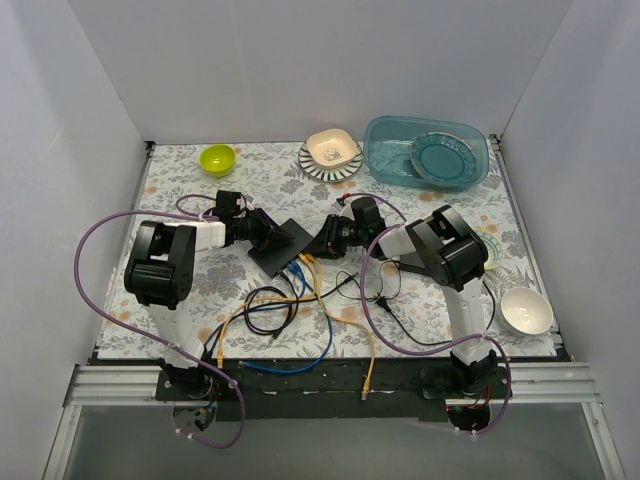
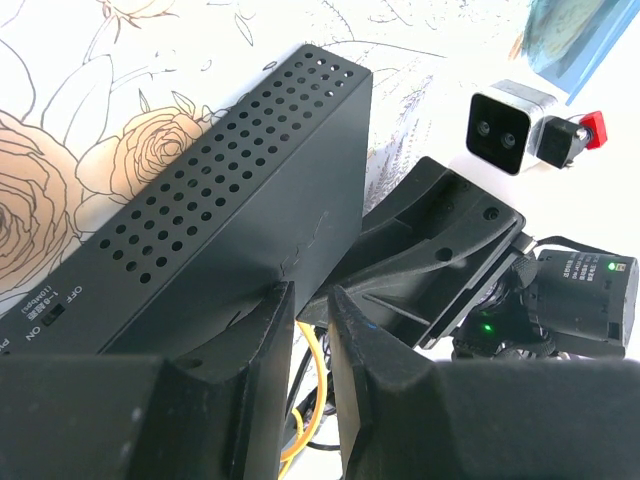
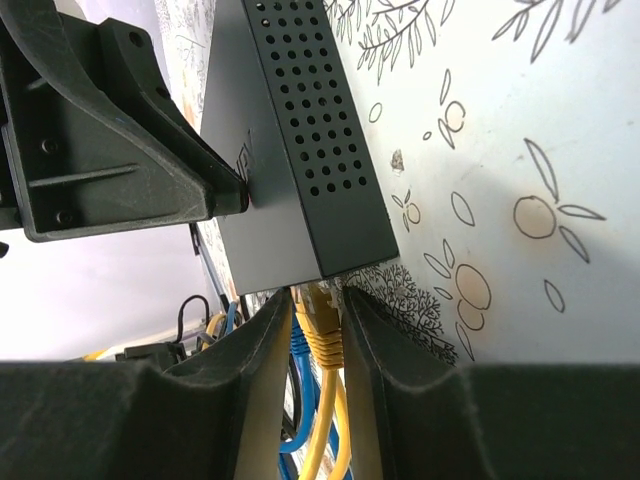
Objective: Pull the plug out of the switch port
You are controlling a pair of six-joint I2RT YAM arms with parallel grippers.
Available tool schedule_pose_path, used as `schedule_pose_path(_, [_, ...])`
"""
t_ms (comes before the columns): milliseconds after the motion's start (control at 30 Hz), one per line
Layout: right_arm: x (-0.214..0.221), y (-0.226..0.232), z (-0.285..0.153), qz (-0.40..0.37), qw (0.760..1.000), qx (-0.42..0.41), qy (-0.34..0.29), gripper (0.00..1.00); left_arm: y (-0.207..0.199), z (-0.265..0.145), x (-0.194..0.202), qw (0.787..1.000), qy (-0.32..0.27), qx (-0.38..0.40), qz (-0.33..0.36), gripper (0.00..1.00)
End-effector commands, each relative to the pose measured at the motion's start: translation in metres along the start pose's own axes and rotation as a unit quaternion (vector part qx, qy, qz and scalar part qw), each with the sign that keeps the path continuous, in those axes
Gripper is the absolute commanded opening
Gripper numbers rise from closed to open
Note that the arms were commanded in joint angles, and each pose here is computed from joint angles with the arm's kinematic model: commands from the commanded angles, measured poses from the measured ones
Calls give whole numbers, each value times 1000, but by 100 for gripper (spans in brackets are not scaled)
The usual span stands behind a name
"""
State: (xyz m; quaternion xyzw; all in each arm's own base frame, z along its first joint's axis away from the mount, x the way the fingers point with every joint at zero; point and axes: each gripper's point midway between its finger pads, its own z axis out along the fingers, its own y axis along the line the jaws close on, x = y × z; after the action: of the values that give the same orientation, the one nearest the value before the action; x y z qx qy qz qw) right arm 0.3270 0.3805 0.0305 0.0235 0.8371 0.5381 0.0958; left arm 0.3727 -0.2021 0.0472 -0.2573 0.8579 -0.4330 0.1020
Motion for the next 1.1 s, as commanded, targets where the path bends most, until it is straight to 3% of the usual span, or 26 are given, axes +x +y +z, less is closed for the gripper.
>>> schedule_pose_path(0, [0, -21, 6, 19, 999, 27, -1, 34, 49, 6, 3, 996, -10, -79, -27, 22])
schedule_pose_path(100, [1, -24, 6, 35, 999, 29, -2, 32, 49, 6, 3, 996, -9, -79, -26, 22])
schedule_pose_path(333, [7, -28, 6, 46, 999, 23, 1, 11, 50, 5, 4, 997, -9, -79, -25, 22])
schedule_pose_path(533, [25, -38, 1, 20, 999, 24, 32, 1, 51, 7, 6, 997, -6, -78, -28, 21])
schedule_pose_path(800, [58, -69, -20, -2, 995, 74, 74, 1, 60, 10, 7, 996, 0, -74, -56, 19])
schedule_pose_path(1067, [61, -76, -42, 1, 994, 97, 52, 1, 60, 10, 3, 996, -6, -71, -62, 19])
